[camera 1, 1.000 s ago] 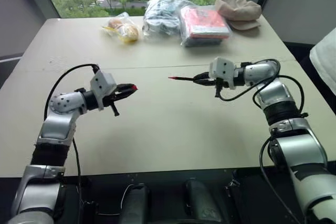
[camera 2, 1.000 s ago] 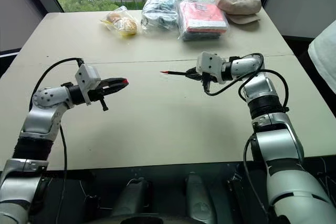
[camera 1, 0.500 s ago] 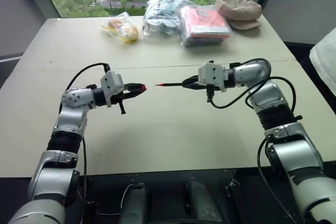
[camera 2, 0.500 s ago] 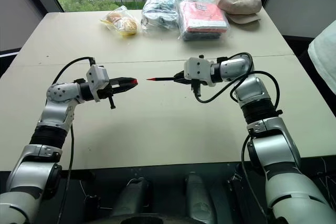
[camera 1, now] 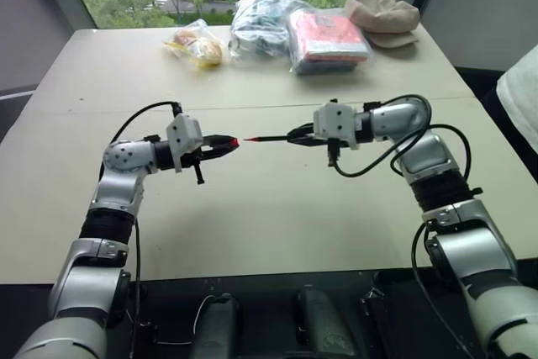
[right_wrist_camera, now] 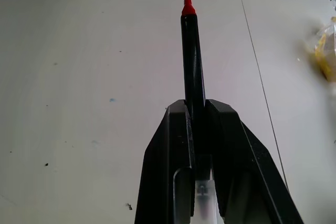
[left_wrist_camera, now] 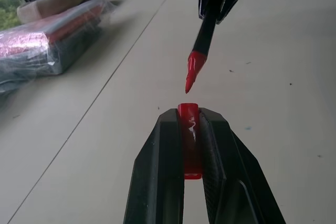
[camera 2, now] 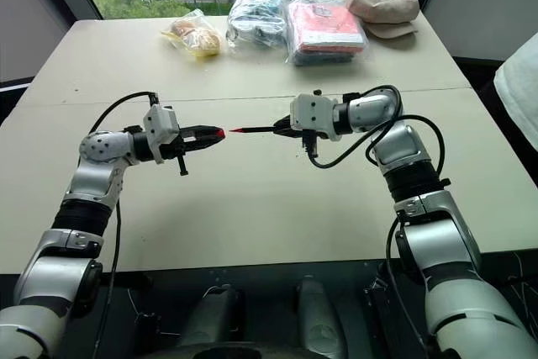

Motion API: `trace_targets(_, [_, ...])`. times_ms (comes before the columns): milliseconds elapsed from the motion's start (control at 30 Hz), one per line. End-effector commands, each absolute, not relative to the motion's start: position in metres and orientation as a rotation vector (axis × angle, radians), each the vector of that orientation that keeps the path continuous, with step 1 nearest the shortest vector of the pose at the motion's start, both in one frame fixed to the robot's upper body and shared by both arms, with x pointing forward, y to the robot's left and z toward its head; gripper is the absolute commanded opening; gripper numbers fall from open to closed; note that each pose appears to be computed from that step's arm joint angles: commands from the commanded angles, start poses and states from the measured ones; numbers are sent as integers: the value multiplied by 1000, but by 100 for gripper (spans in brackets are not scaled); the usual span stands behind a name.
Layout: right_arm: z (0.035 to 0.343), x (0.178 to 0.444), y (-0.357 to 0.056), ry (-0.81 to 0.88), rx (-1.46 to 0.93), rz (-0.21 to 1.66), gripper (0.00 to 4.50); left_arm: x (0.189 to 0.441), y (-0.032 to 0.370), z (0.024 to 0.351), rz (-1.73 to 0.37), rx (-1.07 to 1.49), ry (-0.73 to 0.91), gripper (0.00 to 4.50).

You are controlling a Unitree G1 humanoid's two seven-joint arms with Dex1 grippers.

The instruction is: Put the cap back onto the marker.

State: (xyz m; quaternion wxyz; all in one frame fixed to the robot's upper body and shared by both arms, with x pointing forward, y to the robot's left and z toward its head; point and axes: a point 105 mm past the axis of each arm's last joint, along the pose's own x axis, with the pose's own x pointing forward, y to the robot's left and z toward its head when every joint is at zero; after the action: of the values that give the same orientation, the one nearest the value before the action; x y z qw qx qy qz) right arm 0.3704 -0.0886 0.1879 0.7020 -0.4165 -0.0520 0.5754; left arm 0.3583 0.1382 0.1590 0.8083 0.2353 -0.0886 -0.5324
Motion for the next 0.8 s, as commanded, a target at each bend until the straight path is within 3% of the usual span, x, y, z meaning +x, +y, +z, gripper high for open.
trace_targets(33, [199, 365, -80, -173, -940, 1299, 6, 357, 135, 167, -1145, 536, -224, 0])
trace_targets(800, [192, 360, -71, -172, -943, 1337, 6, 352, 124, 163, -1188, 520, -211, 0])
